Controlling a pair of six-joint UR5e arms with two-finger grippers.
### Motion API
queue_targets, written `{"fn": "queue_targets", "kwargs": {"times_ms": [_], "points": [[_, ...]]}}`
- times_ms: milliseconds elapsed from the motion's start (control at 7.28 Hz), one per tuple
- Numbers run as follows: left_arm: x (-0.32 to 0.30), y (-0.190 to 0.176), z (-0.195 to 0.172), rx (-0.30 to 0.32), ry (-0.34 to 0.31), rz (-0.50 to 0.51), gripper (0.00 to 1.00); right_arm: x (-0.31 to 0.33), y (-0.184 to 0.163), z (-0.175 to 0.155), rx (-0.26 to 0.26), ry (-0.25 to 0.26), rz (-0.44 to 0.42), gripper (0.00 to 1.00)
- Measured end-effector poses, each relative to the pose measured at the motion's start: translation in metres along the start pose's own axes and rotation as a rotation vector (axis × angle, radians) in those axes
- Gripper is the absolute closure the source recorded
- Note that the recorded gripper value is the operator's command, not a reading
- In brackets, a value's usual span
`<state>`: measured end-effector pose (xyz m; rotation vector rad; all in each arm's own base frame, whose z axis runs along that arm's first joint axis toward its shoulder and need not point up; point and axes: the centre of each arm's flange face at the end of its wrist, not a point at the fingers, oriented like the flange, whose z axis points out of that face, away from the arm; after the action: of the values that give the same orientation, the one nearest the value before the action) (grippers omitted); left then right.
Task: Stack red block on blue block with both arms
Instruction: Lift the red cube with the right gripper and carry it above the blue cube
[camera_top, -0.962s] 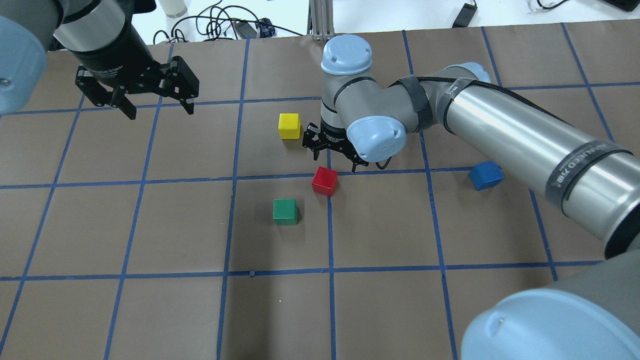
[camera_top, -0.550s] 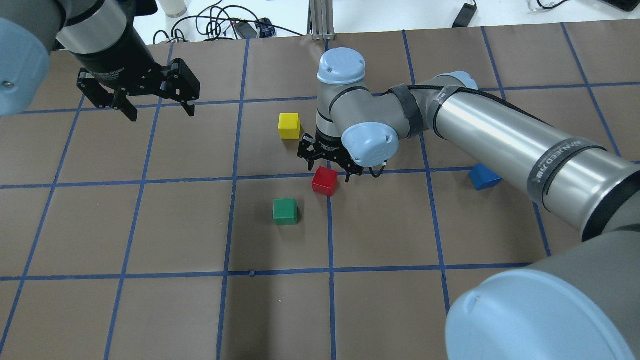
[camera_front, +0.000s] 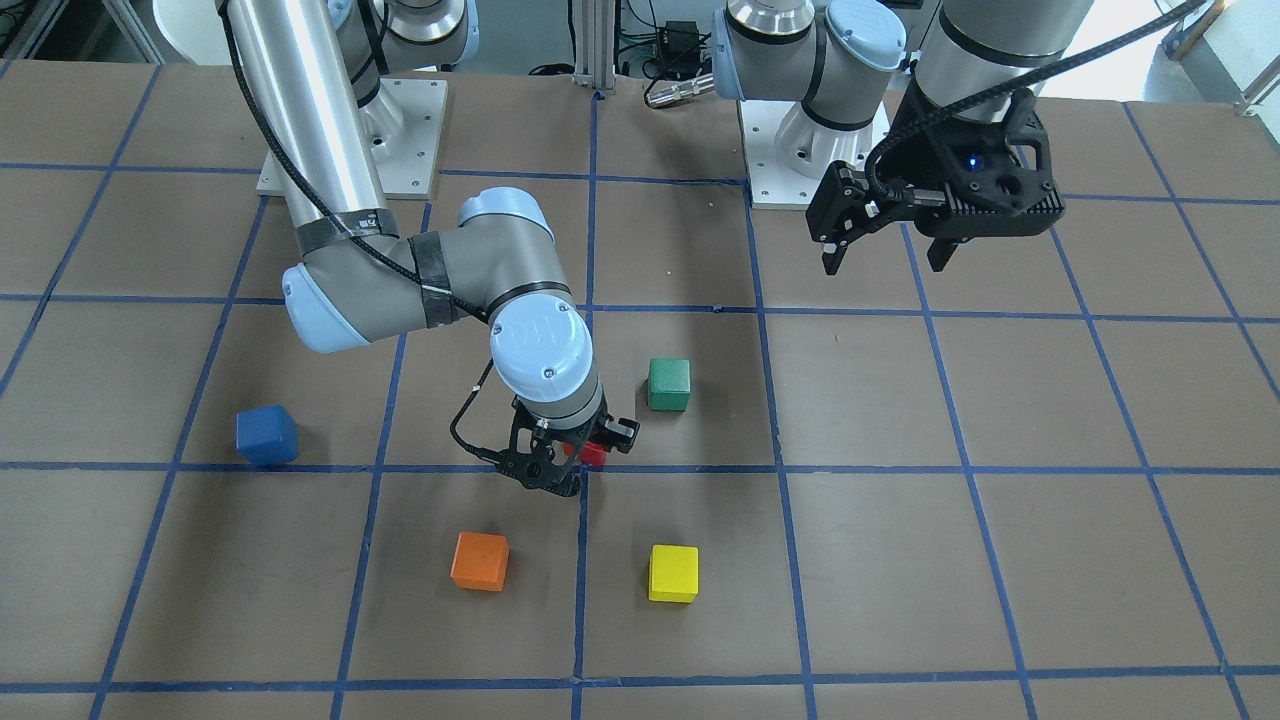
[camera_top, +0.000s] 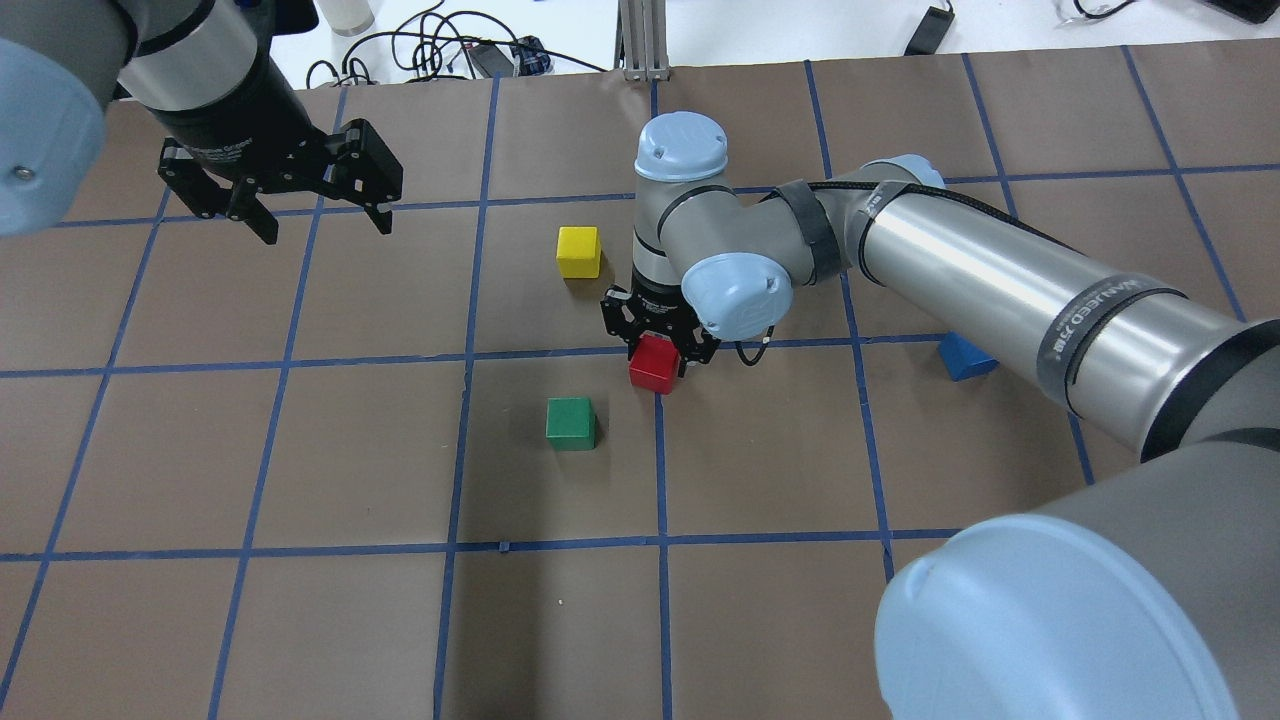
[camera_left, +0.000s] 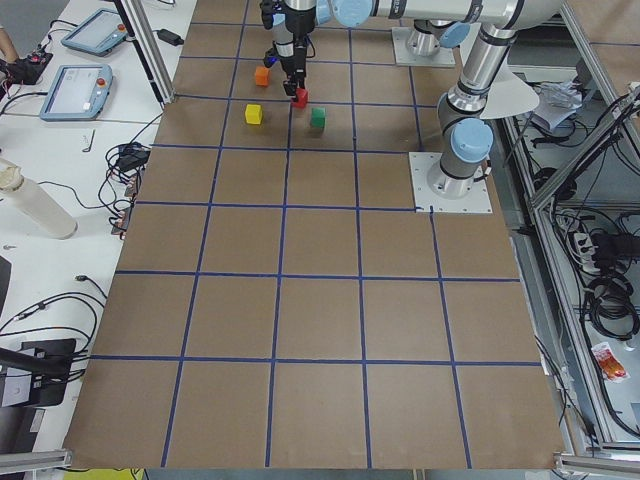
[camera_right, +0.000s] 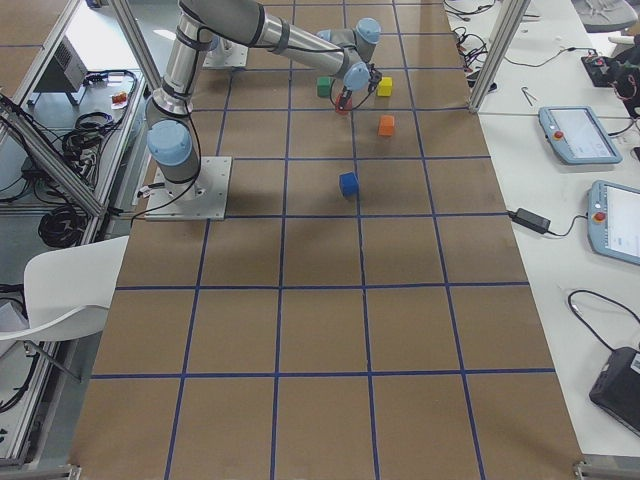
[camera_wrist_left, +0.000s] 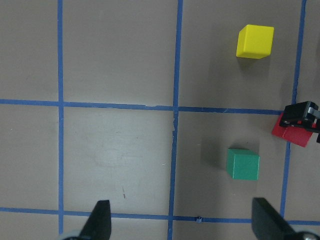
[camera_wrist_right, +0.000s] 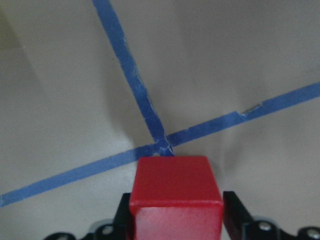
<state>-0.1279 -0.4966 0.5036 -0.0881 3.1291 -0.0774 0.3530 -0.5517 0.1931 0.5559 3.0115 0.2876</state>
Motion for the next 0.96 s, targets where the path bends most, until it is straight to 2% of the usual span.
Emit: {"fn": "queue_targets", "kwargs": {"times_ms": [275,412,687,962], "points": [[0.000,0.000,0.000,0.000,0.001,0.001,0.00,-0.001,-0.001,-0.009,0.012,-0.010,-0.002,1.00],[0.001,0.000,0.000,-0.001,0.002,0.001,0.00,-0.001,-0.001,-0.028,0.028,-0.021,-0.004,1.00],[0.001,0.000,0.000,0.000,0.003,0.002,0.00,0.012,-0.009,-0.087,0.052,-0.027,0.003,1.00],[0.001,0.000,0.000,0.000,0.005,0.002,0.00,0.042,-0.029,-0.137,0.047,-0.023,0.014,1.00]]}}
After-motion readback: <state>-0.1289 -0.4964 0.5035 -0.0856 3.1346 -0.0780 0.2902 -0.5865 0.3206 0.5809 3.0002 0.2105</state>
